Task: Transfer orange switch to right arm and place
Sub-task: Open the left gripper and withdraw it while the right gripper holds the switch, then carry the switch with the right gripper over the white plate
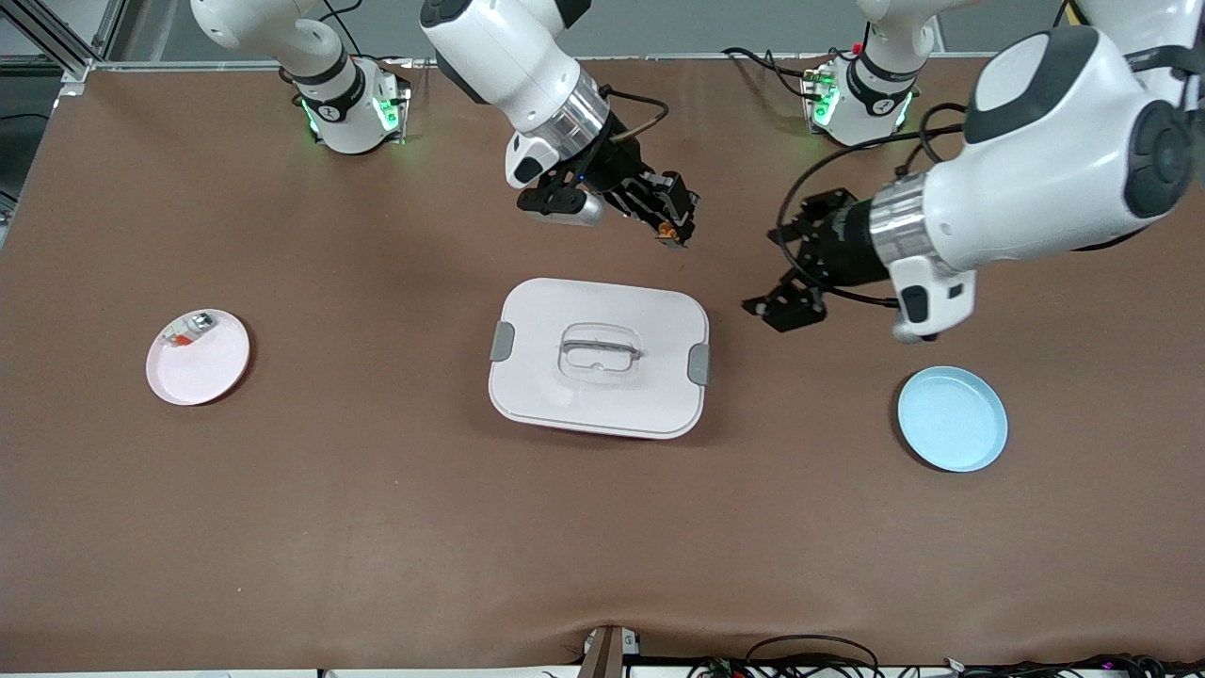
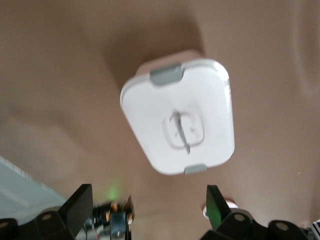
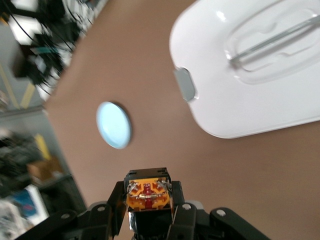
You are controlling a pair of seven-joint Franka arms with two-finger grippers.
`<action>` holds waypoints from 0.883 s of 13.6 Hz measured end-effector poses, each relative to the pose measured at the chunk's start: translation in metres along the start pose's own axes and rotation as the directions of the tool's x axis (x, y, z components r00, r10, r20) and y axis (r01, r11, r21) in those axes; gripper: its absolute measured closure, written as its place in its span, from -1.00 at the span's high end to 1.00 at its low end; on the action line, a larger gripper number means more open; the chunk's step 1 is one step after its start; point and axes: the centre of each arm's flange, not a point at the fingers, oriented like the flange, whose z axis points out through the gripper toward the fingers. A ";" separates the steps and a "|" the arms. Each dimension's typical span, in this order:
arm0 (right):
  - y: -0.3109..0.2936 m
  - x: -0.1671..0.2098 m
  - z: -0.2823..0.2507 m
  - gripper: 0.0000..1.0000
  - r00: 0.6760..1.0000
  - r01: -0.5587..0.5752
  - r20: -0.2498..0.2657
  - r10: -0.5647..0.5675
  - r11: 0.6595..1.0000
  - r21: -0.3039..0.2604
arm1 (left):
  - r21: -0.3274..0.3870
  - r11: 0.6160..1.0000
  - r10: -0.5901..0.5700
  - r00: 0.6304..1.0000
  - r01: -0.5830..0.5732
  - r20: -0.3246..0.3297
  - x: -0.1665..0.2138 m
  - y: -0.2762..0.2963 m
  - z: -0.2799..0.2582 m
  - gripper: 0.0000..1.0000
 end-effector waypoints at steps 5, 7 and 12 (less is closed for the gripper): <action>0.031 0.003 -0.023 -0.19 0.910 0.414 0.119 -0.398 0.844 -0.340 | 0.066 0.960 0.281 0.921 -0.273 -0.270 0.072 -0.011 -0.034 1.00; 0.044 0.002 -0.033 -0.19 0.833 0.549 0.210 -0.512 0.717 -0.429 | 0.128 0.936 0.352 0.866 -0.328 -0.356 0.091 -0.015 -0.043 1.00; 0.096 0.027 -0.053 -0.19 0.654 0.740 0.367 -0.661 0.457 -0.494 | 0.230 0.869 0.496 0.767 -0.439 -0.407 0.135 -0.034 -0.078 1.00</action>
